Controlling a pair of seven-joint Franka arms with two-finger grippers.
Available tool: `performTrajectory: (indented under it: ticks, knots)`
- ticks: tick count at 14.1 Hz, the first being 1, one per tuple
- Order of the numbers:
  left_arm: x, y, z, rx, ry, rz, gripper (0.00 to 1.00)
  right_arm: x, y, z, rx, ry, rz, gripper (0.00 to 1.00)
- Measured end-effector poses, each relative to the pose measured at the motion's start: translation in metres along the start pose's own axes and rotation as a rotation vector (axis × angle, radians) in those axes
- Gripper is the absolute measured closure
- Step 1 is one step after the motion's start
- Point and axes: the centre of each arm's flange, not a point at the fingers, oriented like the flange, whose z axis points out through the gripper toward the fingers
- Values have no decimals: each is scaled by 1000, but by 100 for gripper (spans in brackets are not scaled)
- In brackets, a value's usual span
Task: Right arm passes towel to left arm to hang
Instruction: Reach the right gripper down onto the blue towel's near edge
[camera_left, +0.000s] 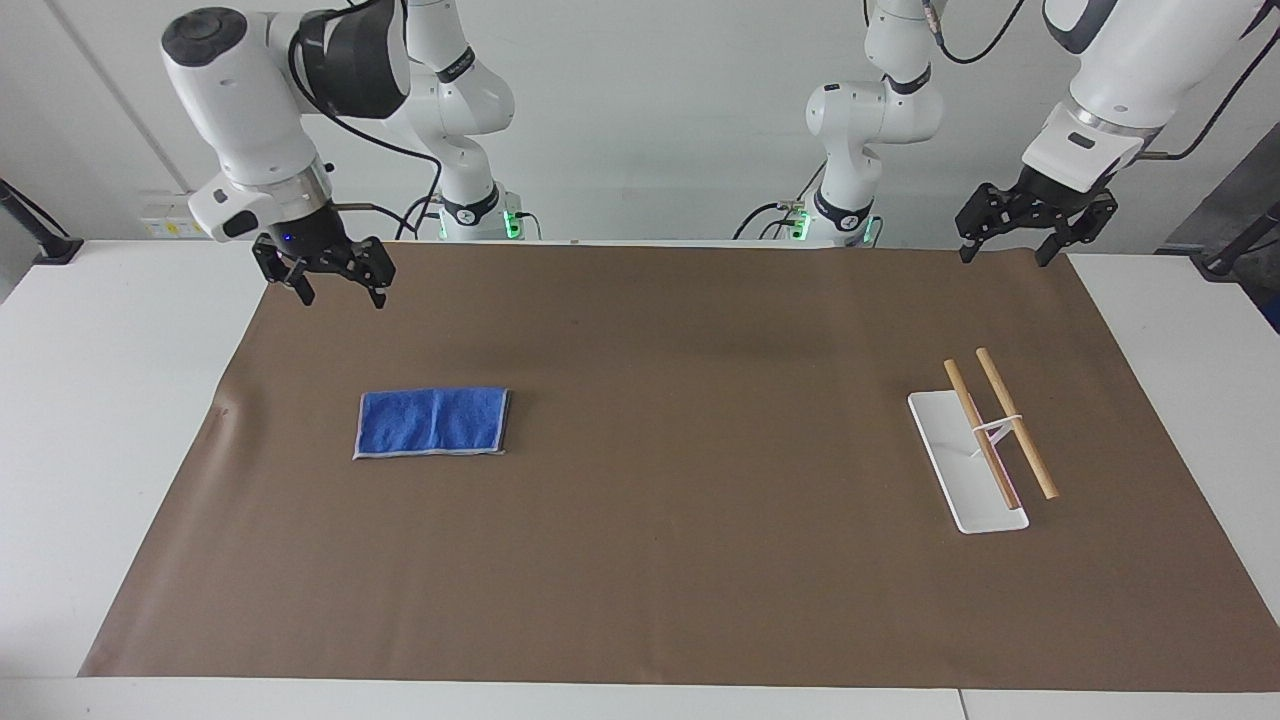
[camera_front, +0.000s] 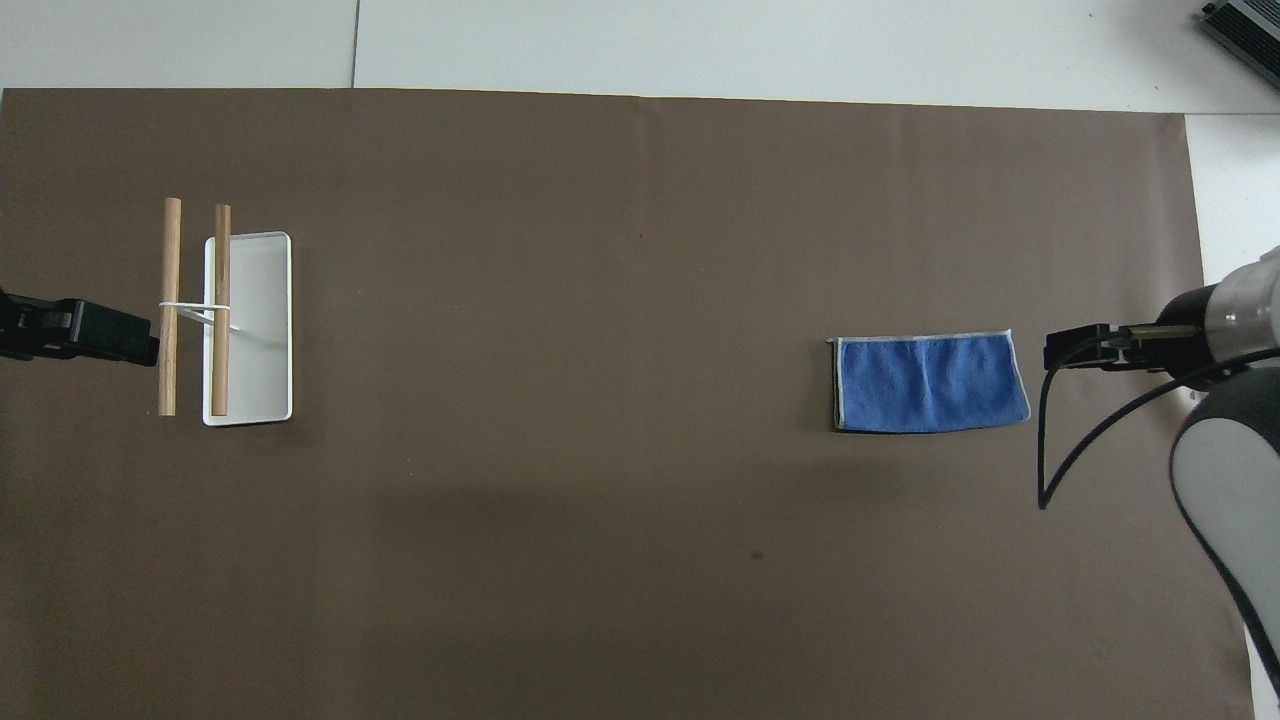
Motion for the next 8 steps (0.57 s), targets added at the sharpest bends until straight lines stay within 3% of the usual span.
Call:
performTrajectory:
  ticks: [8]
  knots:
    - [0,0,0,0,0,0,0,20,-14,170,2,40,-76,0]
